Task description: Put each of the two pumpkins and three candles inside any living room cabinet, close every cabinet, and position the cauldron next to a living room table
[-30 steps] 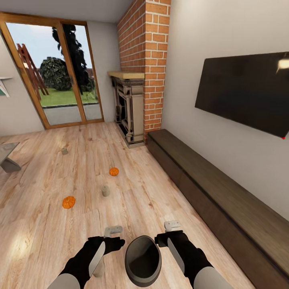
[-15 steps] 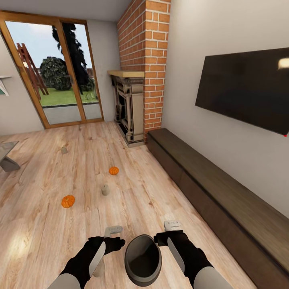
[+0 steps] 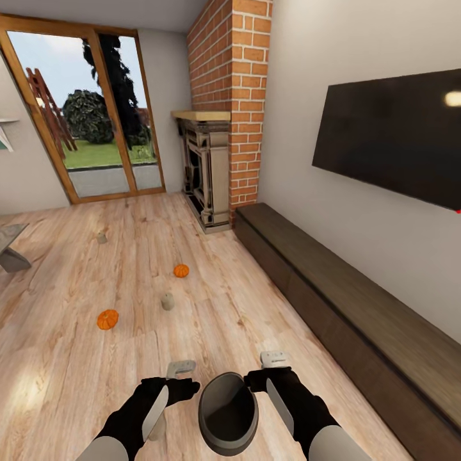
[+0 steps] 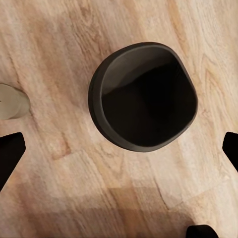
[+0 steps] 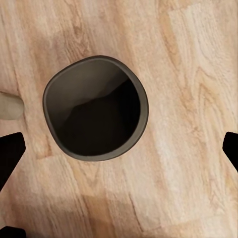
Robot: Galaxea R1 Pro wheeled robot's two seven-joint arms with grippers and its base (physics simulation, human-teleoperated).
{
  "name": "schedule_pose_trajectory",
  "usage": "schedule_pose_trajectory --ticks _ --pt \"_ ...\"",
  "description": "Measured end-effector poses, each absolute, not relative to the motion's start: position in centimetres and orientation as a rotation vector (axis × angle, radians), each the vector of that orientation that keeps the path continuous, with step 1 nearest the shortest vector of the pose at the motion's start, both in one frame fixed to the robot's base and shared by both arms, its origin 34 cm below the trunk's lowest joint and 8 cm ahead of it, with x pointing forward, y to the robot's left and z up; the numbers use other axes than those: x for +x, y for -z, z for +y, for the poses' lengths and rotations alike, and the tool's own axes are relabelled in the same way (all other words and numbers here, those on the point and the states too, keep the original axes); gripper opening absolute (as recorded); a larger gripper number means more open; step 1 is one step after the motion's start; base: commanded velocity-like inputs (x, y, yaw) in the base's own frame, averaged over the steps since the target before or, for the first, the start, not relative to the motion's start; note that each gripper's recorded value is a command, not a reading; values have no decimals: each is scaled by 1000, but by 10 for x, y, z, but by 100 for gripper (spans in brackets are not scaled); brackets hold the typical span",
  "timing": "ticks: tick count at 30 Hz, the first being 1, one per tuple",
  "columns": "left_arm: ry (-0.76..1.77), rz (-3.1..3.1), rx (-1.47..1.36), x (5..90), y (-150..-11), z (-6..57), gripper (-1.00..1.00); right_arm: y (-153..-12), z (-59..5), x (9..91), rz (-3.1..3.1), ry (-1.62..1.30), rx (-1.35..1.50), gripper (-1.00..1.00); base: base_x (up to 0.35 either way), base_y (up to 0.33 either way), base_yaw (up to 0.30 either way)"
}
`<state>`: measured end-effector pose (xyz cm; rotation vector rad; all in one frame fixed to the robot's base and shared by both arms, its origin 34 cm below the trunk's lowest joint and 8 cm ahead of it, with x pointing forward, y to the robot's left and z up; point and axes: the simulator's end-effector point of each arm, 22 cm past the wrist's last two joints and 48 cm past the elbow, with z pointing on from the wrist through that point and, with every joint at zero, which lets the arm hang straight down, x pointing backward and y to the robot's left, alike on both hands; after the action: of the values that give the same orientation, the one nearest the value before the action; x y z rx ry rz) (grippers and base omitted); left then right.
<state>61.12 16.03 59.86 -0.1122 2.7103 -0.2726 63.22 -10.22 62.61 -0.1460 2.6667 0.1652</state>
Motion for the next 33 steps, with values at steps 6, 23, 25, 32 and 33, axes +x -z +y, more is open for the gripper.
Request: schedule_pose_trajectory --ticks 6,23,25,32,33 --pt "274 2710 -112 611 -589 159 100 -617 -102 632 2666 -166 -146 100 0 0 0" --pt "274 2710 -110 610 -560 159 100 -589 -99 631 2666 -186 -127 100 0 0 0" --pt "274 2710 -110 610 -557 159 100 -585 -99 631 2667 -187 -127 100 0 0 0" --pt "275 2710 -109 609 -544 159 100 -573 -99 630 2665 -187 -128 100 0 0 0" --pt "275 2710 -109 609 -543 159 100 -571 -99 630 2665 -187 -128 100 0 0 0"
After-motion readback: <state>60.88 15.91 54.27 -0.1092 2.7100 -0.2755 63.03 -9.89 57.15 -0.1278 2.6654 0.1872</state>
